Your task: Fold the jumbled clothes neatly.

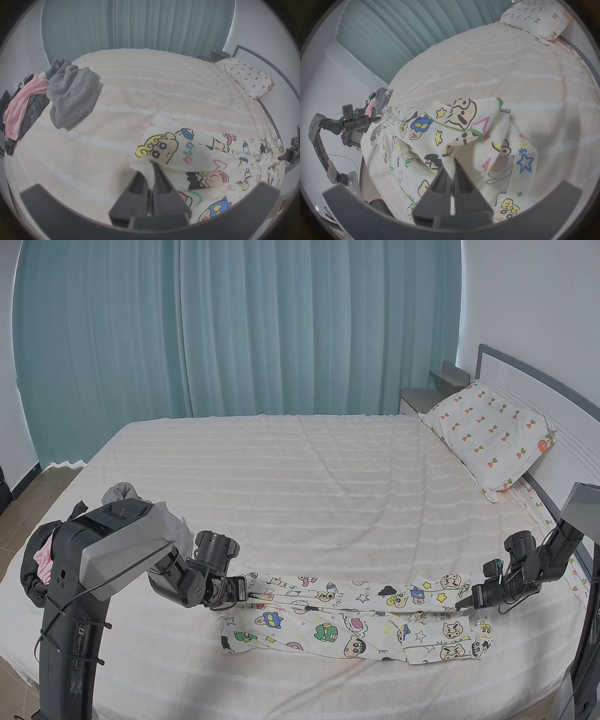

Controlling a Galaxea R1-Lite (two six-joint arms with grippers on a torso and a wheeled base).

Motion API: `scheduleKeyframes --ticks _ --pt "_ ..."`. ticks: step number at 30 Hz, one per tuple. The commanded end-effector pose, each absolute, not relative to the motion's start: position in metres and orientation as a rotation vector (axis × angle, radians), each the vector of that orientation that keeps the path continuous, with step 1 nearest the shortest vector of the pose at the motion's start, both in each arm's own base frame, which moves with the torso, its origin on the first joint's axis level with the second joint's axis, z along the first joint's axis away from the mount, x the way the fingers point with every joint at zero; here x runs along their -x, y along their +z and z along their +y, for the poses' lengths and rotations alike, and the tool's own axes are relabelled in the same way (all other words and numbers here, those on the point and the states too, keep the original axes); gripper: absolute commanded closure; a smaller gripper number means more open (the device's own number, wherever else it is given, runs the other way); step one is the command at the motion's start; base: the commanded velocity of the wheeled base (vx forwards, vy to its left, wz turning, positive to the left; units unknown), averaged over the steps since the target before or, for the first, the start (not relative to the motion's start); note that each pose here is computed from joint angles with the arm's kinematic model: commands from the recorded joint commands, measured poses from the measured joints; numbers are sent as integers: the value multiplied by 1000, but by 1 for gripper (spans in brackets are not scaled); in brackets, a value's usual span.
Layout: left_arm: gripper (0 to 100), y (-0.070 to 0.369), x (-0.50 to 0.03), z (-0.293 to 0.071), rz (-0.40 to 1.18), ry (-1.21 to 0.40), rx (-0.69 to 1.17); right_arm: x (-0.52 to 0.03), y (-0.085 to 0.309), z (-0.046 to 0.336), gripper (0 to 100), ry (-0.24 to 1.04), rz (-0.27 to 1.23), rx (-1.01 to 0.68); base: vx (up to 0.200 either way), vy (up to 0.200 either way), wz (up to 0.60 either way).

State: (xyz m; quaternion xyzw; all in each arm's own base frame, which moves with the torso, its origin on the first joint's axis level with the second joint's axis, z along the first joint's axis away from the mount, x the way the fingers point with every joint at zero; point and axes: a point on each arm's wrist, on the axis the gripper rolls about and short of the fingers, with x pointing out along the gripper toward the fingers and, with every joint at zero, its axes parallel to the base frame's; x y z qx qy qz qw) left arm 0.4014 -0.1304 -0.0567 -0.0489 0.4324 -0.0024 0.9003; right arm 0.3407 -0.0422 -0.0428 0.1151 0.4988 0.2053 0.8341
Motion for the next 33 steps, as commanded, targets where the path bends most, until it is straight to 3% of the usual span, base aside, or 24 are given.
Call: scheduleKeyframes --ticks 1,24,25,26,33 --pt "100 -60 -401 -130 903 -3 99 -340 -44 -41 100 438 1060 -238 0 0 0" --pt "100 -62 -397 -129 917 -1 94 -333 -49 -37 100 398 1095 -124 0 0 0" --pt "100 -62 -395 -130 920 -3 91 -332 -49 -37 0 395 1095 -122 0 0 0" --pt "0 -61 -395 -130 920 -4 90 -332 -48 -37 0 395 1095 -120 0 0 0" --pt "0 -59 -392 -130 922 -5 90 -319 -37 -31 0 404 1096 -109 0 0 0"
